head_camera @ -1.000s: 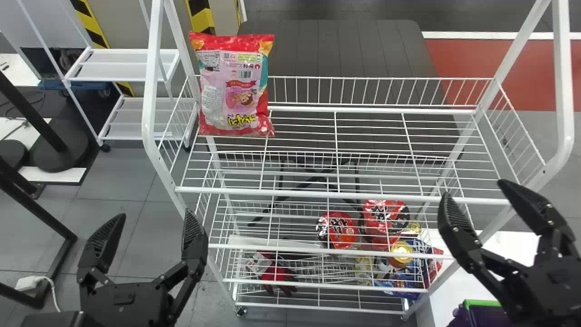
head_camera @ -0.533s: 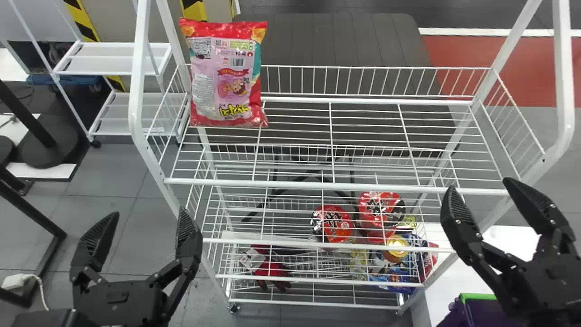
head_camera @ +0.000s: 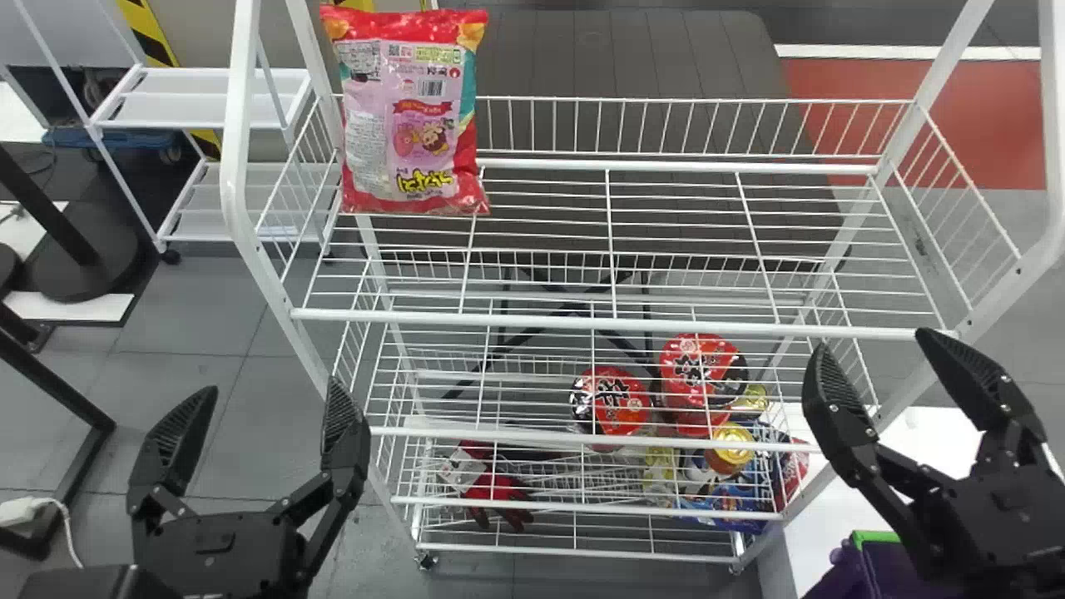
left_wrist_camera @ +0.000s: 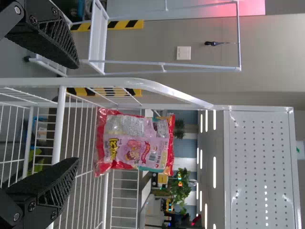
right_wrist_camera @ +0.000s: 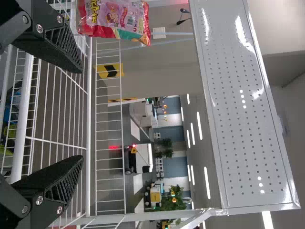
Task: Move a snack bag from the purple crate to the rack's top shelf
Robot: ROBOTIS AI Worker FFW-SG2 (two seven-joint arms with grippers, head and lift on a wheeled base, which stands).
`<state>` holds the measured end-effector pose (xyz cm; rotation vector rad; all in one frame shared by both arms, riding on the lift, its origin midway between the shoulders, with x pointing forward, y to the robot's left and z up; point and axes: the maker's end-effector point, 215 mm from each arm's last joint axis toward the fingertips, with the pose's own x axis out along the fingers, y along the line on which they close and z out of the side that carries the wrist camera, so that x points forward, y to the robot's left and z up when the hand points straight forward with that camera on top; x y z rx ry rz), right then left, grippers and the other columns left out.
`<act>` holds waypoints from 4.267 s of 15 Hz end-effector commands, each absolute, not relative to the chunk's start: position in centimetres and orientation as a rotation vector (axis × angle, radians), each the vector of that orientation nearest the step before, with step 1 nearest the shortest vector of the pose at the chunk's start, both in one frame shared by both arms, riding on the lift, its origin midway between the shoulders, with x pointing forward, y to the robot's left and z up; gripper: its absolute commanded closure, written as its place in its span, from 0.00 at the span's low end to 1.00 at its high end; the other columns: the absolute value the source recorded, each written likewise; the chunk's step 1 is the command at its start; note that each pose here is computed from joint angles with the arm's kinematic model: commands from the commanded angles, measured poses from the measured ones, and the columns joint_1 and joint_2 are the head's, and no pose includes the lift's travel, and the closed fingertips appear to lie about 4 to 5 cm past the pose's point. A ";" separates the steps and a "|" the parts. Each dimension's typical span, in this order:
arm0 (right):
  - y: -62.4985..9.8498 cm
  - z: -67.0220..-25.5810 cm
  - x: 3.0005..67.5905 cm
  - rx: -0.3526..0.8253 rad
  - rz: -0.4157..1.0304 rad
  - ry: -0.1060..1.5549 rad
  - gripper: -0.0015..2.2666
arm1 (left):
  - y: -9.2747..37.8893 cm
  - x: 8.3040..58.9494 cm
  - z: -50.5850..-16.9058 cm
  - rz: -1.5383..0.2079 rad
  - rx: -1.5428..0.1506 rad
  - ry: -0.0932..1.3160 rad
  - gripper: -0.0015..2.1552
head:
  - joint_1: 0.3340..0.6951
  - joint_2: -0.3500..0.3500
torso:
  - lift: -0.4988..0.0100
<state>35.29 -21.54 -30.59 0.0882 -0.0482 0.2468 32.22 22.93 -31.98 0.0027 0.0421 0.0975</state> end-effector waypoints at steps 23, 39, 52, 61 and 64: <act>-21.8 -30.4 35.3 0.079 0.233 -0.048 0.09 | 22.7 32.3 -32.0 0.093 0.000 0.046 0.06 | 1.00 0.52 | 0.65; -21.4 -29.9 35.0 0.081 0.235 -0.047 0.09 | 22.2 32.2 -32.0 0.090 -0.005 0.047 0.06 | 1.00 0.52 | 0.52; -21.7 -30.0 35.0 0.077 0.223 -0.045 0.09 | 22.1 32.1 -32.1 0.089 -0.006 0.050 0.06 | 1.00 0.51 | 0.42; -21.5 -30.0 34.9 0.074 0.227 -0.044 0.09 | 22.0 32.1 -32.2 0.086 -0.006 0.049 0.06 | 1.00 0.51 | 0.35; -21.5 -30.3 34.9 0.074 0.227 -0.038 0.09 | 22.0 32.1 -32.1 0.086 -0.006 0.047 0.06 | 1.00 0.51 | 0.32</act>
